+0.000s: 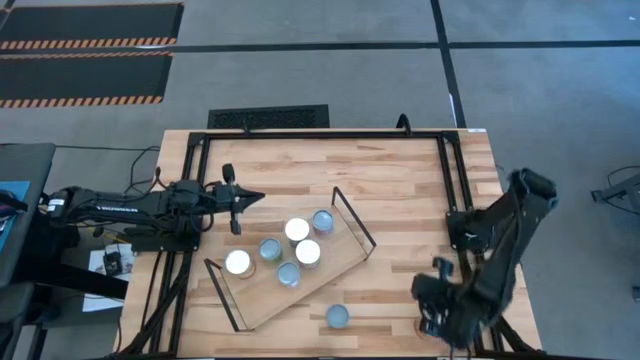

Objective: Pick and place cans onto a shelf
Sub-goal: Put the canned corn on the shelf

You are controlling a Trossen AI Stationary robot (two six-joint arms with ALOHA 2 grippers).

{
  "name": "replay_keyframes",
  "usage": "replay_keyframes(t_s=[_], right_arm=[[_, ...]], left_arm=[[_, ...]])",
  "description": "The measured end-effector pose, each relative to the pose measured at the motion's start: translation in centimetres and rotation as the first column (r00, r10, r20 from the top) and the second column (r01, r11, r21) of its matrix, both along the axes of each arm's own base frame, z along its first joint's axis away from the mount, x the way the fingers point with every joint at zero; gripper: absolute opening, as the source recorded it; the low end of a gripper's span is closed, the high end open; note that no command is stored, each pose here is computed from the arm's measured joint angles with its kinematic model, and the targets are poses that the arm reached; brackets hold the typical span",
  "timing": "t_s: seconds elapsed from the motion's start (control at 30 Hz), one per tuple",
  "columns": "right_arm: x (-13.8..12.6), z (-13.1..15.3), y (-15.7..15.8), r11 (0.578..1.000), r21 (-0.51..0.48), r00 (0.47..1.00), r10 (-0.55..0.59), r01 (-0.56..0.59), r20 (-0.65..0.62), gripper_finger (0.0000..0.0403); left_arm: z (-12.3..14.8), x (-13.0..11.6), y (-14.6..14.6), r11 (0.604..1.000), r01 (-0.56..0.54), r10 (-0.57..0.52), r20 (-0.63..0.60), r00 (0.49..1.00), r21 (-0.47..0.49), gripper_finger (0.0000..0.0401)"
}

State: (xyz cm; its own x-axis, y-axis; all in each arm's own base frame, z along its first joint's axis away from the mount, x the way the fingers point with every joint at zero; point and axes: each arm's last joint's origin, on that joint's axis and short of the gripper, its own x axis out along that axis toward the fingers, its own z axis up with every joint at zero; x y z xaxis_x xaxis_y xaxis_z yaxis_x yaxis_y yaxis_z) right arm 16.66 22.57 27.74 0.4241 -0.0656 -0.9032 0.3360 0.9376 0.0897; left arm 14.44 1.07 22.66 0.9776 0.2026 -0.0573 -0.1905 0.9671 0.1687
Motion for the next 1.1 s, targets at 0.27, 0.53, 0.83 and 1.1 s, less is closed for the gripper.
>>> replay_keyframes(t_s=[0.27, 0.53, 0.83, 1.1], right_arm=[[0.6, -1.6, 6.8, 0.993, 0.045, 0.976, -0.095, 0.106, -0.198, 0.019], [2.1, -3.3, 8.7, 0.987, 0.012, 0.93, -0.148, 0.161, -0.336, 0.0213], [3.7, -3.9, 7.8, 0.979, 0.0, 0.897, -0.186, 0.203, -0.4, 0.0152], [3.7, -3.9, 7.3, 0.962, -0.023, 0.856, -0.252, 0.271, -0.452, 0.0127]], left_arm=[[0.0, 0.0, 0.0, 1.0, 0.0, 0.0, -0.001, 1.0, 0.004, 0.0], [0.0, 0.0, 0.0, 1.0, 0.0, 0.0, -0.002, 1.0, 0.012, 0.0], [-0.1, 0.0, 0.0, 1.0, 0.0, 0.0, -0.009, 1.0, 0.011, 0.0], [-0.1, 0.0, 0.0, 1.0, 0.0, 0.0, -0.009, 1.0, 0.003, 0.0]])
